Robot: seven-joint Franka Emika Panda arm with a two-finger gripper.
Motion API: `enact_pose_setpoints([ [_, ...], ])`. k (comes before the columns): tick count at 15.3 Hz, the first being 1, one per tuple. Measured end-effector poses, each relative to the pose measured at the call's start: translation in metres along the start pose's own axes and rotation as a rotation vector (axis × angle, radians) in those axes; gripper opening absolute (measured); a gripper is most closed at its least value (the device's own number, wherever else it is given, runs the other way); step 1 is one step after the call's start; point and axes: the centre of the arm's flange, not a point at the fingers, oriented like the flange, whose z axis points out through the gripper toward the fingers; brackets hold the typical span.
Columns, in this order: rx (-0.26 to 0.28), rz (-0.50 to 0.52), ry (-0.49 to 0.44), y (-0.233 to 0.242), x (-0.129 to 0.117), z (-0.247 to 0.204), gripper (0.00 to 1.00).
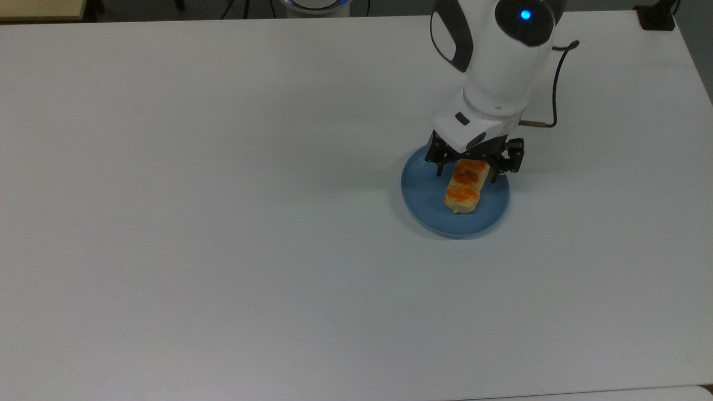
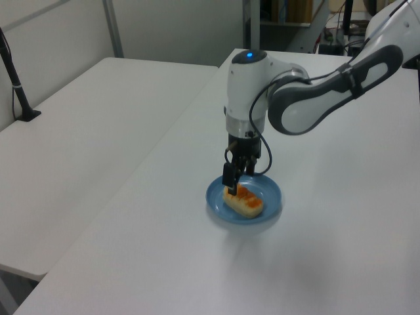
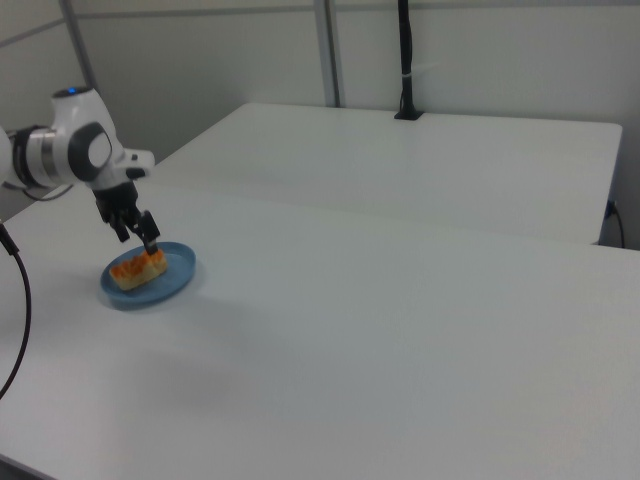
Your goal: Put the bread onto the plate
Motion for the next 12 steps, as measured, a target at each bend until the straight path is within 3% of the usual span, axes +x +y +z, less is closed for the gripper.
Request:
enact_pose_setpoints([
  [3,-0.047,-0.008,-0.019,0.03,0.002,-0.062,1.0],
  [9,-0.089,-0.072,-0.099,0.24,0.014,-0.205,1.0],
  [12,-0.095,-0.057,-0.117,0.299,0.012,-0.221,1.0],
])
